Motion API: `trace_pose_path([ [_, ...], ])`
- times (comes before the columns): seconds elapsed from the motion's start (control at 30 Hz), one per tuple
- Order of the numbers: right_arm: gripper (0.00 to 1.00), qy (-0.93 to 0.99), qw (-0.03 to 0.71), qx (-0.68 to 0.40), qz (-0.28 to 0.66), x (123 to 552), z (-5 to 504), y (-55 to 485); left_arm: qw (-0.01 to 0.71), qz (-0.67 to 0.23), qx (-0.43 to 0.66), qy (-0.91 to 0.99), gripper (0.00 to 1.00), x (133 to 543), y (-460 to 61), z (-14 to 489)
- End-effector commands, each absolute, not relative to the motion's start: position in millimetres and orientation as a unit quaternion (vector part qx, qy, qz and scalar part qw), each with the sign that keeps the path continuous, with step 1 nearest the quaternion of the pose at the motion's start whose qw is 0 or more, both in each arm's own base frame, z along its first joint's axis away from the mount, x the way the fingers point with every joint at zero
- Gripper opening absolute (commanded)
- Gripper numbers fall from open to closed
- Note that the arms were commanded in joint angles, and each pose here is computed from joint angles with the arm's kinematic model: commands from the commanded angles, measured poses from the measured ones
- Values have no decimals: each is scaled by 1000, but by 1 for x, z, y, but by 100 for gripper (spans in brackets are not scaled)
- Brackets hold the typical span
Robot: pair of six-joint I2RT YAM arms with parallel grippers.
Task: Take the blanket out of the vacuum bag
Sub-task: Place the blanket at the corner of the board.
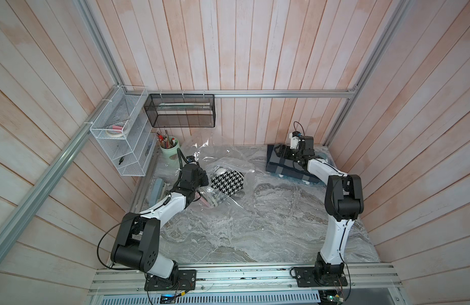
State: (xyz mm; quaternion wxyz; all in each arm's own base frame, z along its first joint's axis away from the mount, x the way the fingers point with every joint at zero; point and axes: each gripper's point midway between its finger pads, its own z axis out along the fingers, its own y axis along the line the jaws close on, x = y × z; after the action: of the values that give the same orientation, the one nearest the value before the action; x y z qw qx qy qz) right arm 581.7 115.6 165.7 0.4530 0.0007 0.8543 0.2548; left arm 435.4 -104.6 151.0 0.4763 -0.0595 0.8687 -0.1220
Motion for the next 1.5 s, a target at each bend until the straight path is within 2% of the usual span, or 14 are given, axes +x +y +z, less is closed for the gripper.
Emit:
trace_pose_path([
  [0.0, 97, 822, 506, -26, 259, 576, 216, 119, 480, -115, -70, 867, 0, 434, -99, 150],
  [0.13, 98, 816, 524, 23, 242, 561, 225, 83, 473, -124, -66, 870, 0, 436, -104, 143],
  [0.37, 98, 840, 441, 187, 255, 535, 151, -4, 465, -142, -52, 872, 0, 440, -114, 140],
  [0.57, 98, 860, 364, 219, 283, 528, 103, -5, 465, -157, -46, 870, 0, 440, -120, 144],
  [0.73, 98, 866, 333, 226, 297, 526, 80, 0, 469, -179, -31, 864, 0, 432, -133, 153],
  [0.97, 98, 840, 436, 189, 262, 519, 153, 0, 481, -206, 6, 852, 0, 426, -149, 179],
  [1.13, 98, 816, 501, 93, 271, 496, 225, 46, 488, -205, 21, 848, 0, 426, -151, 199],
  [1.3, 97, 777, 514, 56, 359, 453, 250, 100, 485, -192, 27, 853, 0, 431, -149, 207],
  [1.47, 94, 768, 488, 15, 415, 404, 247, 166, 466, -196, 45, 862, 0, 437, -158, 211],
])
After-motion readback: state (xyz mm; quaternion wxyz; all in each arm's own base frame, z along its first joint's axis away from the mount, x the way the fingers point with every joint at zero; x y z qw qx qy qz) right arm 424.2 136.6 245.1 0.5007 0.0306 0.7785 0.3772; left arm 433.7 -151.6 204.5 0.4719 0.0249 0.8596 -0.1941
